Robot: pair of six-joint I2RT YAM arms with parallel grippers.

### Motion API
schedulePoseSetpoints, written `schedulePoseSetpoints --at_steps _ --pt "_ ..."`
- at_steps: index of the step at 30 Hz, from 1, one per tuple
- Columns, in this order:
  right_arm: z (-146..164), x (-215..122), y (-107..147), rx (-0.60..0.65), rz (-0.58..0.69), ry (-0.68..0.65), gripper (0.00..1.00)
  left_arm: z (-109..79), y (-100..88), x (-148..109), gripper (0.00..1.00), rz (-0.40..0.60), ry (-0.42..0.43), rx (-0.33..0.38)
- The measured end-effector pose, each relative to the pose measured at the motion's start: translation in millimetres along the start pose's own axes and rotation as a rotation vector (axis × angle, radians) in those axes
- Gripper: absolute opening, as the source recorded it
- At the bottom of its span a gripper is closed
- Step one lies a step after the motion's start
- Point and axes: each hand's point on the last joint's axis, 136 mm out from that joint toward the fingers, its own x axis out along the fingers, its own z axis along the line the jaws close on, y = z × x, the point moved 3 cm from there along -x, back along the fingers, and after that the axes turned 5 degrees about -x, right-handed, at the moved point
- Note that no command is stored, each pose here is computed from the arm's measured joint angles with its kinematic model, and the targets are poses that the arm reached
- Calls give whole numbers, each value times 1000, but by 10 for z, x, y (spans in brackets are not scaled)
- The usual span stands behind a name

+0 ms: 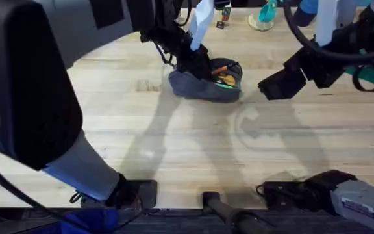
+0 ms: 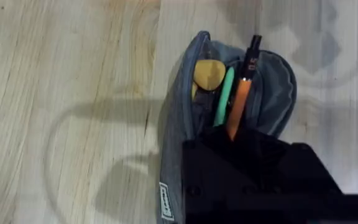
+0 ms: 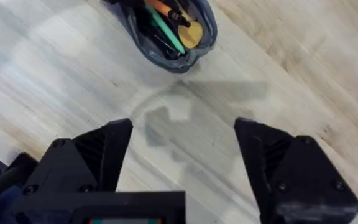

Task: Unzip the bag, pick up the pens from the table one at a time and place them inside, then zip the bag closed.

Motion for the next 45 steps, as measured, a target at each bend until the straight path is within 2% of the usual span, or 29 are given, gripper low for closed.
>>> schedulePoseSetpoints --at_steps 2,4,5,8,9,10,23,28,32,40,45 --pt "0 3 0 0 1 0 996 0 0 0 72 0 0 1" --pt "-3 19 0 1 6 -3 996 0 0 0 242 0 0 4" --pt "-6 37 -1 2 12 -5 996 1 0 0 360 0 -1 7" --pt "-16 103 0 5 34 -15 997 0 0 0 841 0 0 6" --pt "-19 120 -1 6 39 -18 996 -2 -1 1 954 0 1 4" --pt "-21 134 -1 6 43 -20 996 -3 -1 2 981 0 1 5" --pt "-23 143 -3 7 45 -20 997 -3 -2 0 994 1 1 -1" --pt "-23 144 -3 7 45 -21 997 41 -89 -67 994 2 -24 -61" --pt "-24 144 -6 7 44 -20 996 76 -207 -242 994 18 -82 -98" --pt "-43 145 -47 4 24 -11 996 -17 -443 -738 994 15 -224 -99" --pt "-43 145 -47 4 25 -11 996 -91 -408 -930 993 48 -295 -192"
